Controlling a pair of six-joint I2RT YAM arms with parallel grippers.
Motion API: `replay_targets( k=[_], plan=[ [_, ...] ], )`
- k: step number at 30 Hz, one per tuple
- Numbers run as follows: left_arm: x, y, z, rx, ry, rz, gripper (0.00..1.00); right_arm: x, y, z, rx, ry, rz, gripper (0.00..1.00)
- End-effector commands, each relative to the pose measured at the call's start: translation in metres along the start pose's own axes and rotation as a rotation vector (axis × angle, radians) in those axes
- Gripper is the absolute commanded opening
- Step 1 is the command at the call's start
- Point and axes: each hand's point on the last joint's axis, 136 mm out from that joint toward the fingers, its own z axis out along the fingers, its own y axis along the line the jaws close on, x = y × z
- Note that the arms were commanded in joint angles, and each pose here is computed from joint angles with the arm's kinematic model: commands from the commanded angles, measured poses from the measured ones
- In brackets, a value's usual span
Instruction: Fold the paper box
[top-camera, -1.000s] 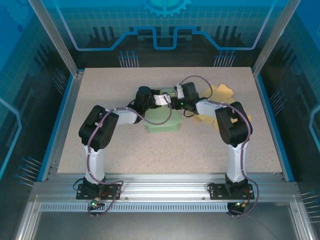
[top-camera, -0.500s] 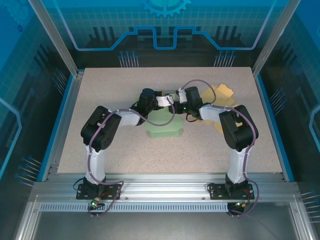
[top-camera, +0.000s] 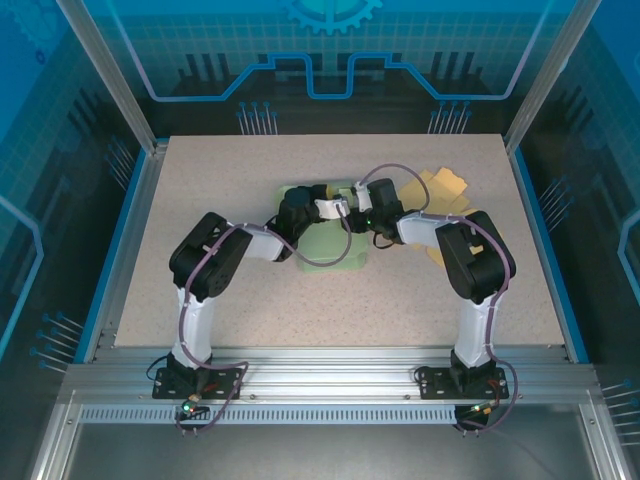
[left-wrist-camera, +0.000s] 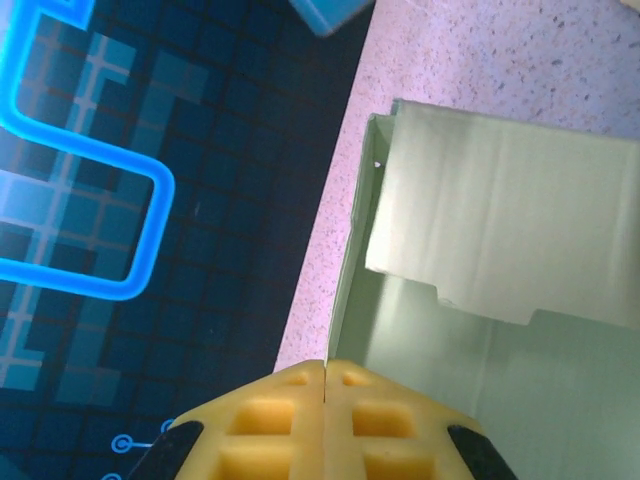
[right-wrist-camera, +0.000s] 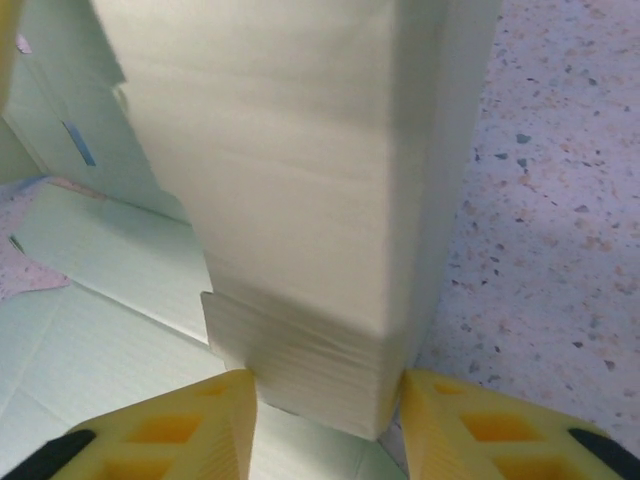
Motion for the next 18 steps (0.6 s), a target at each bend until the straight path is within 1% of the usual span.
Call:
replay_targets(
  k=[1, 4, 5, 7, 9, 11, 14, 15, 18],
  plan=[
    [-0.02, 0.018, -0.004, -0.096, -0.076, 0.026, 0.0, -0.001, 0.001, -0.004, 0.035, -0.038, 0.008, 0.4],
    [-0.025, 0.015, -0.009, -0.094, -0.089, 0.035, 0.0, -0.002, 0.003, -0.006, 0.026, -0.056, 0.025, 0.39],
    [-0.027, 0.012, -0.011, -0.088, -0.093, 0.038, 0.0, 0.002, 0.004, -0.006, 0.02, -0.05, 0.024, 0.42],
    [-0.03, 0.006, -0.016, -0.079, -0.1, 0.042, 0.0, 0.0, 0.007, -0.01, -0.001, -0.084, 0.017, 0.48],
    [-0.033, 0.003, -0.02, -0.08, -0.107, 0.043, 0.0, 0.003, 0.012, -0.016, -0.028, -0.097, 0.006, 0.51],
    [-0.036, 0.003, -0.022, -0.086, -0.106, 0.044, 0.0, 0.006, 0.014, -0.024, -0.037, -0.111, -0.002, 0.51],
    [-0.039, 0.0, -0.021, -0.082, -0.11, 0.056, 0.0, 0.01, 0.007, -0.034, 0.008, -0.122, -0.009, 0.52],
    [-0.038, -0.002, -0.021, -0.077, -0.108, 0.057, 0.0, 0.021, 0.004, -0.036, 0.014, -0.103, -0.011, 0.52],
    [-0.038, -0.005, -0.017, -0.069, -0.105, 0.061, 0.0, 0.026, 0.008, -0.045, -0.008, -0.103, -0.025, 0.54]
  ],
)
